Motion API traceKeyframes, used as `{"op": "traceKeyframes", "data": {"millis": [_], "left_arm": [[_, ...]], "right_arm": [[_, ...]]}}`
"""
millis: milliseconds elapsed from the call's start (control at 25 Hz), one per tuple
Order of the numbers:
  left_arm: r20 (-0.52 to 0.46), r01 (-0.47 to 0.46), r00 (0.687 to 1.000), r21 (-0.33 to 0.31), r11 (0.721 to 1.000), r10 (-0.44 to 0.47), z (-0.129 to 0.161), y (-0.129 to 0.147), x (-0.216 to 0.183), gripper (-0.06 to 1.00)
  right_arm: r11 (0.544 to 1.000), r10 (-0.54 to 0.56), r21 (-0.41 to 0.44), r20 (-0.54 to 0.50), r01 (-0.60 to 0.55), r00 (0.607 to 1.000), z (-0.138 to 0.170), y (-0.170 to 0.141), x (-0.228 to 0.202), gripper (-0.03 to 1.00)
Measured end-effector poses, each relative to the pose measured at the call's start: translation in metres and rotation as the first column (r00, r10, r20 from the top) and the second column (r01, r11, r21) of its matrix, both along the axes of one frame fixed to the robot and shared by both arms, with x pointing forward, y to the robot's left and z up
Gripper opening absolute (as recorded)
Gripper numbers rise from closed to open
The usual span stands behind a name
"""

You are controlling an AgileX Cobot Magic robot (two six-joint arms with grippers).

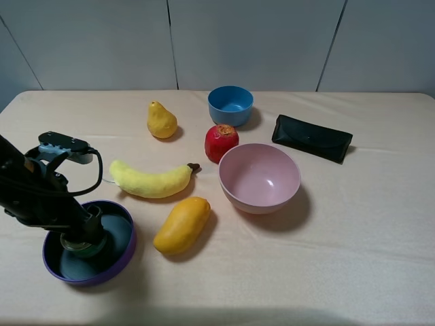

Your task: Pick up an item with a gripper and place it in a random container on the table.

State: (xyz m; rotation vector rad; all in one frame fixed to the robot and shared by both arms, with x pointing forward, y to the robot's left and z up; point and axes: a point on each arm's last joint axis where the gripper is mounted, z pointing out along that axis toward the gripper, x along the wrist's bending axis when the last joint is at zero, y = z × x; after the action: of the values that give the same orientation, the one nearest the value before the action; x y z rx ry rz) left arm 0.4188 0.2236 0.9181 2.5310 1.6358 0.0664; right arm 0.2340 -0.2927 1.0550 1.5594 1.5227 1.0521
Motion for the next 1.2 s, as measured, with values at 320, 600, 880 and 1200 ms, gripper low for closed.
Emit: {"op": "traceKeyframes", "data": {"millis": [320,600,880,1200], "left_arm": [[-0.010,0.001,1.000,0.003,1.000,-0.001,0.002,-0.001,0.001,0.99],[-0.111,0.015,0.994,0.031,0.999,-0.012,0.032,-0.008,0.015,0.99],[-0.203,0.039,0.979,0.055,0.998,-0.027,0.081,-0.012,0.024,0.99],[-0.011,0.040,0.999,-0.019,0.999,-0.041,0.146,0.001,-0.009,0.99]], "right_arm": [[1.000,0.000,0.000,0.000,0.000,1.000,0.000,0.000,0.000,0.69],[1.000,0.000,0.000,0.000,0.000,1.000,0.000,0.000,0.000,0.69],[1.000,0.000,0.000,0.000,0.000,1.000,0.000,0.000,0.000,0.69],[1.000,0.000,0.000,0.000,0.000,1.000,0.000,0.000,0.000,0.69]]}}
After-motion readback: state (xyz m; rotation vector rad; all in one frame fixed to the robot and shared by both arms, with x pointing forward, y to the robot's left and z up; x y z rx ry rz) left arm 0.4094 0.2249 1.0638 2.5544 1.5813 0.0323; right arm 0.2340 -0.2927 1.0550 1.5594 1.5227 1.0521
